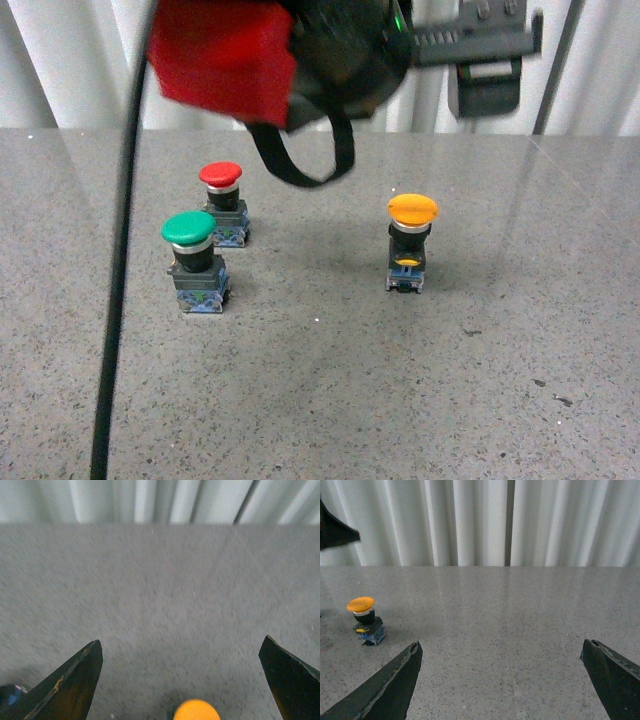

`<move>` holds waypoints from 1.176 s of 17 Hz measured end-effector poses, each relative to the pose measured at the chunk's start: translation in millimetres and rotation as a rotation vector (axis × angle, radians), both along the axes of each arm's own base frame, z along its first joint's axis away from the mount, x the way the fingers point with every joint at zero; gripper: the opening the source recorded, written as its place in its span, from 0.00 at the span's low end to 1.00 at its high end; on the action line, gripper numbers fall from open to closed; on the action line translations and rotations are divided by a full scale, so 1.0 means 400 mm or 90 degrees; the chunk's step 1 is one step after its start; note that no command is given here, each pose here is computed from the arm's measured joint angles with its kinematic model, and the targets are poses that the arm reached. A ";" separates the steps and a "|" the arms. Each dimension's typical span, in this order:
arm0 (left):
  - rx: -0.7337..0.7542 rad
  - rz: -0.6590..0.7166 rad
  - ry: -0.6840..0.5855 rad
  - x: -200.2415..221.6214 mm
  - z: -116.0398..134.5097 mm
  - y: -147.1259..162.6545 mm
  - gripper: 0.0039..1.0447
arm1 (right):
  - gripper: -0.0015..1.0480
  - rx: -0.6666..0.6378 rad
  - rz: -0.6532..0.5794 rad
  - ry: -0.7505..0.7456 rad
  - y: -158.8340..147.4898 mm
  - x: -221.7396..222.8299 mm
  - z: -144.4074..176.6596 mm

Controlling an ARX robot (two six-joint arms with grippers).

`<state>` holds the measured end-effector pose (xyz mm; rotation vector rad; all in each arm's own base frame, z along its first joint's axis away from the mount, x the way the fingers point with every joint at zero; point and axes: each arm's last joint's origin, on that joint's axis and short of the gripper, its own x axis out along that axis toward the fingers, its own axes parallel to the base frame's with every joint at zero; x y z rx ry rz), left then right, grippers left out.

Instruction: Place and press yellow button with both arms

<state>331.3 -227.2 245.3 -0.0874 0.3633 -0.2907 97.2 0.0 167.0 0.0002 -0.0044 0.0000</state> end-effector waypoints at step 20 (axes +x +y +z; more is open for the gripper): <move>0.059 0.189 -0.225 -0.477 -0.149 0.568 0.04 | 0.94 0.000 0.000 0.000 0.000 0.000 0.000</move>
